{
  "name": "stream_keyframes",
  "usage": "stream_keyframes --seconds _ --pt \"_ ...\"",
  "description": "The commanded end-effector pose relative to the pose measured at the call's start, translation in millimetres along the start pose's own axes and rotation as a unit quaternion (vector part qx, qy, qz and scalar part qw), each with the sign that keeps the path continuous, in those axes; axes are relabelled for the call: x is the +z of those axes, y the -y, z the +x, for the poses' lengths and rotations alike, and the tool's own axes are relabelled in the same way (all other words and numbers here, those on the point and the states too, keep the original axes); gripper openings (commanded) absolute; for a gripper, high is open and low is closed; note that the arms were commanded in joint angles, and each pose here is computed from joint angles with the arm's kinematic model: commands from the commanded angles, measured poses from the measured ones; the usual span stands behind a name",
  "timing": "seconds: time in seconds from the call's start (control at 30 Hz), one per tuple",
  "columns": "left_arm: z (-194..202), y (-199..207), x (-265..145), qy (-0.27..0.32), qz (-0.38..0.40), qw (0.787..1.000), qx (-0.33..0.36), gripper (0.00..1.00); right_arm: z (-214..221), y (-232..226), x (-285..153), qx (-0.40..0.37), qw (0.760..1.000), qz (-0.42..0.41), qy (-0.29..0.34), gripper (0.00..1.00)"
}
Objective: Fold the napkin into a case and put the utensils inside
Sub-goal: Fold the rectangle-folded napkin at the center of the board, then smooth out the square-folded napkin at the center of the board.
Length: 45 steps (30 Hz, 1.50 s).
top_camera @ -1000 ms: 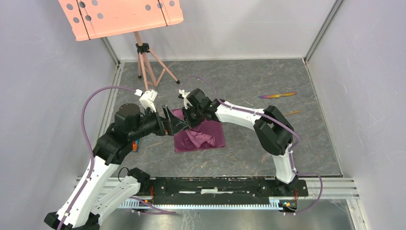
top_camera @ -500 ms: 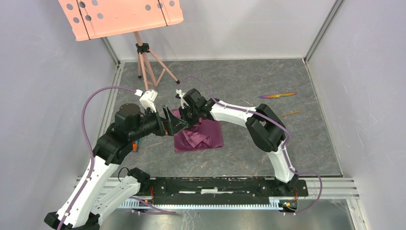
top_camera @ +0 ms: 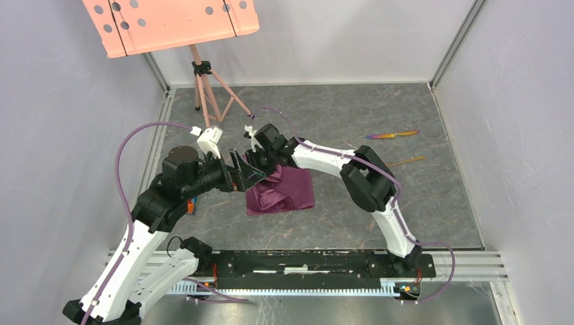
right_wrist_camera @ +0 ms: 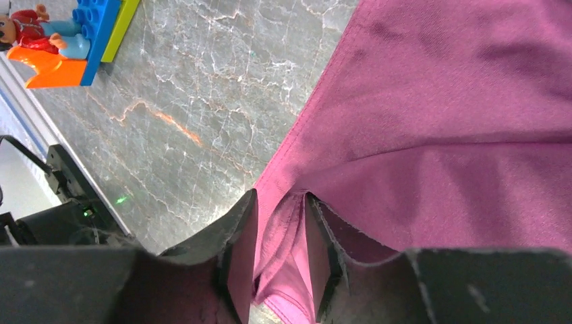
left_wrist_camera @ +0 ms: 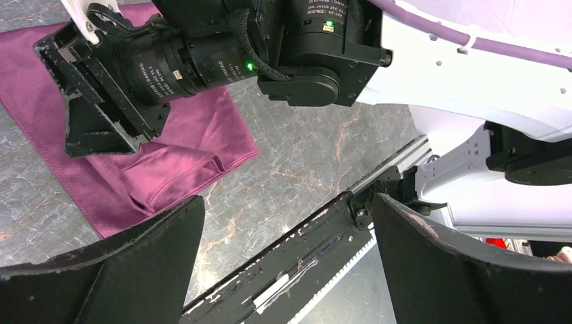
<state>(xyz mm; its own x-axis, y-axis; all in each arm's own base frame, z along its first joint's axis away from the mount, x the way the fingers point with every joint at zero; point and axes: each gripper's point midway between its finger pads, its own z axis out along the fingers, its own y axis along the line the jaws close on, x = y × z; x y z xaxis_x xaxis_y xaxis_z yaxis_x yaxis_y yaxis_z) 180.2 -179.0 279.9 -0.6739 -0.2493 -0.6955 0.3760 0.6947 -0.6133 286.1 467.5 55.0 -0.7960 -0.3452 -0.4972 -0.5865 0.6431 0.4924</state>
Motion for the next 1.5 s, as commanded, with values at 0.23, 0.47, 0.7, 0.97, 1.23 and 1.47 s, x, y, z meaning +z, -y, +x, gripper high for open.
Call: stream_keyframes --seconds 0.23,0.47,0.7,0.97,1.23,1.47 --pt "-20.2 13.3 -15.8 0.036 0.01 0.999 0.031 1.0 -3.0 -29.1 -80.2 -0.025 0.997 -0.063 0.047 0.7" --pt "-22.8 17.4 -18.8 0.039 0.015 0.999 0.027 1.0 16.4 39.8 -103.0 0.031 0.994 -0.055 0.087 0.83" --pt "-24.4 20.7 -17.8 0.035 0.019 0.999 0.024 1.0 14.2 58.8 -77.6 0.051 0.993 -0.067 0.082 0.79" --pt "-26.1 21.3 -19.5 0.036 0.017 0.999 0.028 1.0 19.3 67.9 -55.3 0.07 0.992 -0.077 0.074 0.68" --pt "-26.4 21.1 -19.8 0.035 0.016 0.999 0.031 1.0 9.8 58.9 -47.5 0.084 0.988 -0.099 0.084 0.57" --pt "-25.8 21.0 -20.1 0.035 0.016 0.999 0.029 1.0 -15.5 40.2 -40.0 0.093 0.979 -0.142 0.114 0.49"
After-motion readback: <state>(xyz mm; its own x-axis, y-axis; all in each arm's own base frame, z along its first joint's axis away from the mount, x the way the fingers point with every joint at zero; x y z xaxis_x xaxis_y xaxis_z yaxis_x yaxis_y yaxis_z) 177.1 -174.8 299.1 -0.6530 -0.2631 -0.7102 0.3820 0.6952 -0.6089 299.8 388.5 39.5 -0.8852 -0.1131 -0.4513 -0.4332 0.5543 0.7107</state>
